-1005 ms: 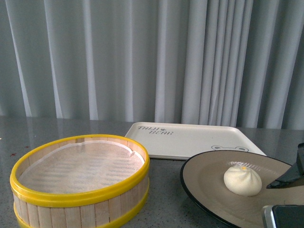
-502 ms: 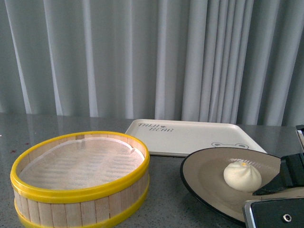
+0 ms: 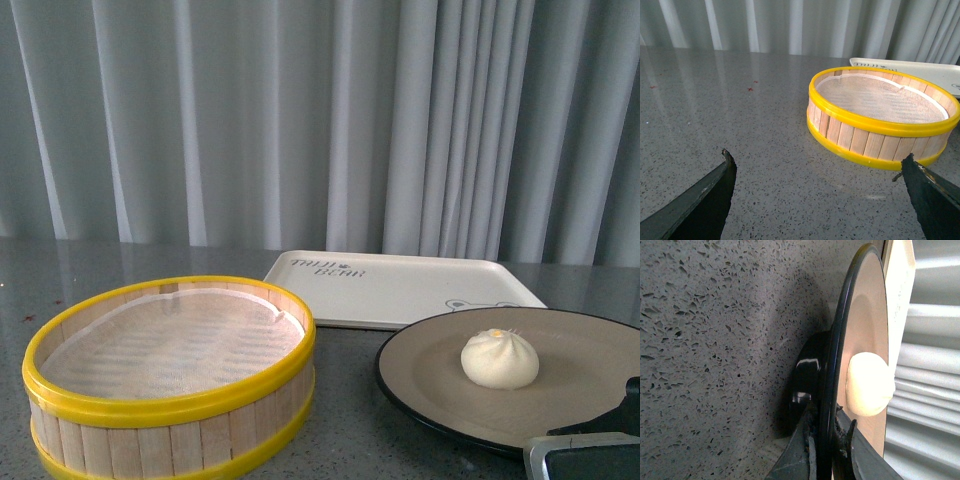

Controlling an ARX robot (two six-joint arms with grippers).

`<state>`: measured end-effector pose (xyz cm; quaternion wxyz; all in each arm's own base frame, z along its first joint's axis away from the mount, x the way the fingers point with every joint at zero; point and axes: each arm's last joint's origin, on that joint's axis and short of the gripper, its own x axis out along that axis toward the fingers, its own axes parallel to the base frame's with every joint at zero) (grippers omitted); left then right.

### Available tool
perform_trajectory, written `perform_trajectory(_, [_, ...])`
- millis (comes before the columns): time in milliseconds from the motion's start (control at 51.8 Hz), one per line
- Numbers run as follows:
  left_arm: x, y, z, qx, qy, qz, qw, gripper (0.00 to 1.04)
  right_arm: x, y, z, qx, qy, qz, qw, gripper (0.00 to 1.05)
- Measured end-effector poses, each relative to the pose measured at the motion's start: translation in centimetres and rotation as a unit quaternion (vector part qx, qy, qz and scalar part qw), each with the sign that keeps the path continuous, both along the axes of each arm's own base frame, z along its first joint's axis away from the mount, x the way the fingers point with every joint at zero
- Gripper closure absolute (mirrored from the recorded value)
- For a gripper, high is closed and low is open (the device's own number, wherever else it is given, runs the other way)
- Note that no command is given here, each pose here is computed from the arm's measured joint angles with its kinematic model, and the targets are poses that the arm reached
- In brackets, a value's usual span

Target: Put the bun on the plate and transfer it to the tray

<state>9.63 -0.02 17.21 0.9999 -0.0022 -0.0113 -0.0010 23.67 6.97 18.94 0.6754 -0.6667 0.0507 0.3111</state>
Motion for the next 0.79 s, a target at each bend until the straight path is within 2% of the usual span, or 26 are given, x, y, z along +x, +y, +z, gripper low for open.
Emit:
perform_trajectory(116, [0.0,0.0,0.0,0.000,0.000,0.000,1.000,0.07,0.1,-0.3,-0.2,-0.017,-0.043,-0.001,0.999,1.02])
perform_trajectory(251, [0.0,0.0,0.0,0.000,0.000,0.000,1.000,0.07,1.0,-0.6,1.5,-0.035,-0.132,-0.001,0.991,1.02])
perform_trajectory(406, [0.0,0.0,0.0,0.000,0.000,0.000,1.000,0.07,2.0,-0.5,3.5,0.006,-0.146,0.012,0.989,1.02])
perform_trajectory(502, [0.0,0.0,0.0,0.000,0.000,0.000,1.000,0.07,4.0,-1.1,5.5,0.051,-0.151,0.022,0.987,1.02])
perform_trajectory(599, [0.0,0.0,0.0,0.000,0.000,0.000,1.000,0.07,7.2,-2.5,7.4,0.080,-0.158,0.005,0.984,1.02])
perform_trajectory(792, [0.0,0.0,0.0,0.000,0.000,0.000,1.000,0.07,11.2,-4.9,7.4,0.095,-0.130,0.011,0.987,1.02])
